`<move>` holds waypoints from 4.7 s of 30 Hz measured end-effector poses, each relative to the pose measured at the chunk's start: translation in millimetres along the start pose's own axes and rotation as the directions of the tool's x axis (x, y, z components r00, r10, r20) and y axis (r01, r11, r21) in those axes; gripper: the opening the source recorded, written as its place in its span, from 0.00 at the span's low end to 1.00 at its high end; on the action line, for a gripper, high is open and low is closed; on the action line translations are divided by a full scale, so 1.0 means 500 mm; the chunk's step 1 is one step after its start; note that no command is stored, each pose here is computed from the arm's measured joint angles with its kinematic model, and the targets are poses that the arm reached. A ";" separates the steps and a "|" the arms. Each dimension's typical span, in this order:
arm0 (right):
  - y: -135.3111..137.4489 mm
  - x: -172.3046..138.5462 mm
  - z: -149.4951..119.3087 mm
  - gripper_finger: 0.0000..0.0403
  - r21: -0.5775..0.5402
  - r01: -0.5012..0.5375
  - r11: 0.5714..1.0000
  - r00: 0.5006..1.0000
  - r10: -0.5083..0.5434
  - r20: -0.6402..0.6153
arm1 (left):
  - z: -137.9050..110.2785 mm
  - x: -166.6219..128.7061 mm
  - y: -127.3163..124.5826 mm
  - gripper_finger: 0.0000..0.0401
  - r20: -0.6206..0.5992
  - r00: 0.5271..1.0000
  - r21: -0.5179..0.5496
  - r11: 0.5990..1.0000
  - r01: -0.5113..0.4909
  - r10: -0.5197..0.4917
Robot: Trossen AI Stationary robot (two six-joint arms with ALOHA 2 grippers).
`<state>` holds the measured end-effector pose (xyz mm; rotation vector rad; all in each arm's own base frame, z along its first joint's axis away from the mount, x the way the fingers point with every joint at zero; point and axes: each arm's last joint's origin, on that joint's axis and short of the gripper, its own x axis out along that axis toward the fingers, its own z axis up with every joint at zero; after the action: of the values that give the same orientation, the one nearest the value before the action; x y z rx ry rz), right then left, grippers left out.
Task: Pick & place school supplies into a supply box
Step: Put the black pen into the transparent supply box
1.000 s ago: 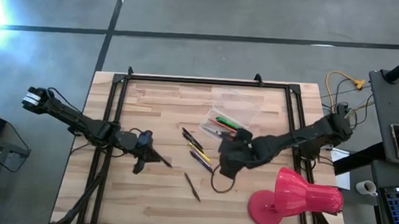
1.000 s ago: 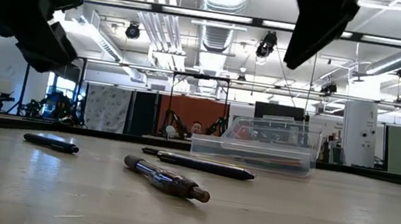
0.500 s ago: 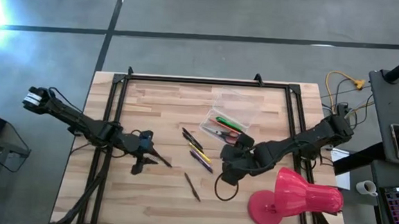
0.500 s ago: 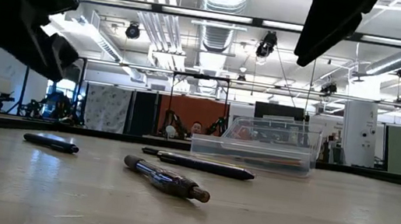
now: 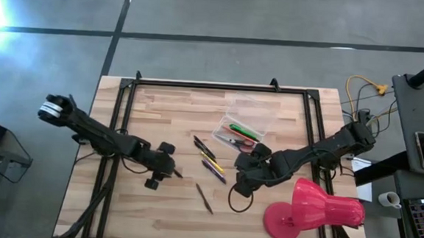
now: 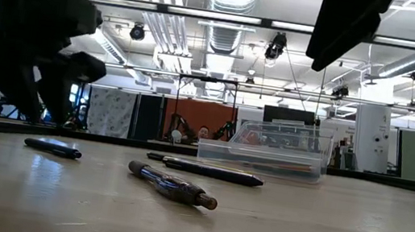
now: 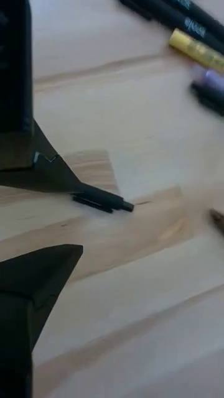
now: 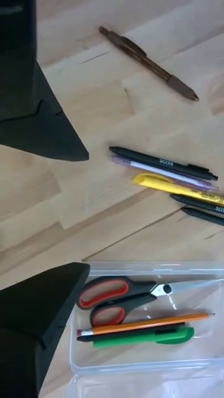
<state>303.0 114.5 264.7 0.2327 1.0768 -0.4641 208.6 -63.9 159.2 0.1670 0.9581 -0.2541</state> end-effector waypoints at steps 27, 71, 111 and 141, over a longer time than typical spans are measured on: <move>0.000 0.003 -0.002 0.68 0.016 0.006 1.000 1.000 -0.005 -0.003 | -0.009 0.074 0.013 0.27 -0.134 0.991 0.083 0.996 0.023 -0.012; -0.013 -0.125 -0.050 0.54 0.636 -0.144 0.758 0.792 -0.296 0.534 | 0.412 0.119 0.431 0.04 0.086 0.995 0.425 0.902 -0.079 0.046; -0.122 -0.003 0.057 0.54 0.500 0.109 0.859 0.969 -0.205 0.141 | 0.228 0.037 0.365 0.28 -0.028 0.999 -0.023 0.999 -0.028 0.027; -0.089 0.047 0.070 0.54 0.521 0.055 0.852 0.988 -0.122 0.095 | 0.095 0.120 0.339 0.28 -0.009 0.998 0.043 0.997 -0.066 0.067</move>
<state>319.1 55.3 261.7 0.6258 0.8230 -0.8425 327.4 78.2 141.6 0.2390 0.9566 -0.2124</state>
